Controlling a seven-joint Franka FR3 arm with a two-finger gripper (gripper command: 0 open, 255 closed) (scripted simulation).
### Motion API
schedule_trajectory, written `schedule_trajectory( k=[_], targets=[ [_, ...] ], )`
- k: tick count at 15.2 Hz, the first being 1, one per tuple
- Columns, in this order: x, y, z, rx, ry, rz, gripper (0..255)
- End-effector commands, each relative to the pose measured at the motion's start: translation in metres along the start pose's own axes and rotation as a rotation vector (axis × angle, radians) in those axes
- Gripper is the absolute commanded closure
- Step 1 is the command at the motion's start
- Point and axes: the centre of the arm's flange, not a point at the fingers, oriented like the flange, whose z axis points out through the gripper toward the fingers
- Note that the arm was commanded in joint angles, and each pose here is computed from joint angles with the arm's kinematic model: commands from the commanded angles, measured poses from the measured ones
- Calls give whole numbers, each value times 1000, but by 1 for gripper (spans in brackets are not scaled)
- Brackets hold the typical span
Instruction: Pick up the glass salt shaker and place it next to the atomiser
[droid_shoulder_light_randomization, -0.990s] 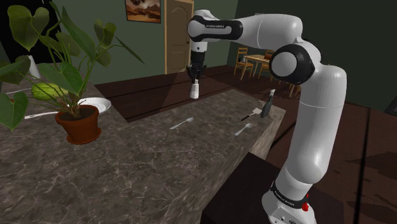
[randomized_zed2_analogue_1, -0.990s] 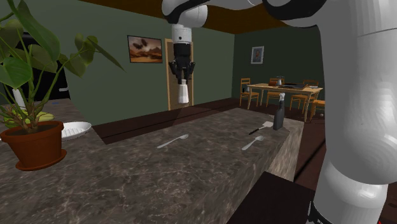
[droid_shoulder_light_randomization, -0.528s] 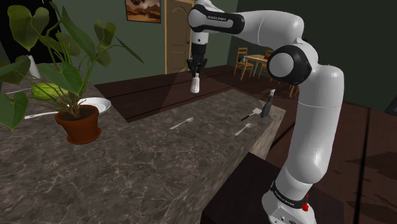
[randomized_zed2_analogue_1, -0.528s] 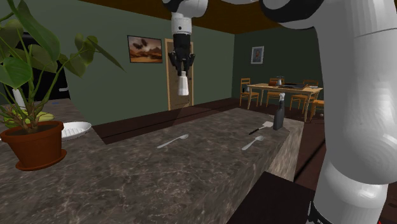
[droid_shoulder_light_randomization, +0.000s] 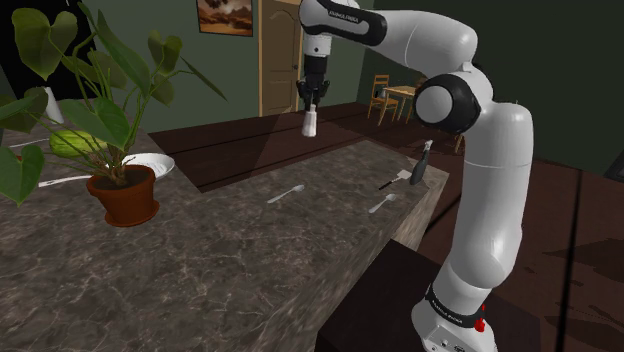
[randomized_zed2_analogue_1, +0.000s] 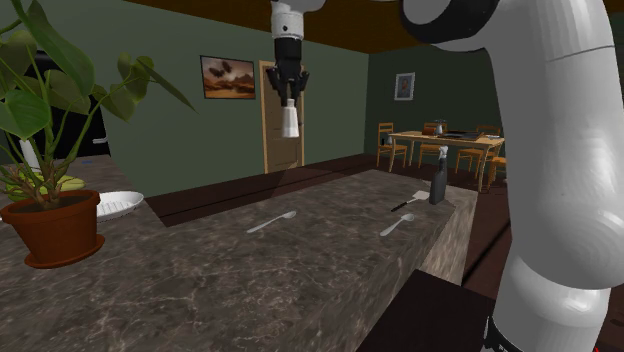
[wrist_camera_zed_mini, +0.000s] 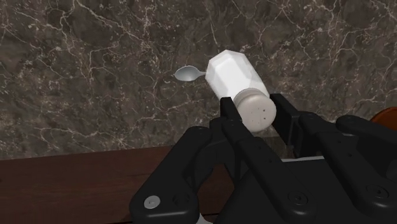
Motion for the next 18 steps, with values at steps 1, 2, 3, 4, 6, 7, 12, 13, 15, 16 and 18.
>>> schedule_trajectory(
  k=[1, 2, 3, 4, 6, 7, 12, 13, 15, 16, 18],
  targets=[
    [-9, 17, -4, 0, 0, 0, 255],
    [-16, 29, -4, 0, 0, 0, 255],
    [-22, 40, -4, 0, 0, 0, 255],
    [-28, 52, -4, 0, 0, 0, 255],
    [-40, 75, -4, 0, 0, 0, 255],
    [-47, 87, -5, 0, 0, 0, 255],
    [-78, 145, -5, 0, 0, 0, 255],
    [-84, 157, -5, 0, 0, 0, 255],
    [-96, 180, -5, 0, 0, 0, 255],
    [-102, 192, -5, 0, 0, 0, 255],
    [-115, 215, -5, 0, 0, 0, 255]
  ],
)
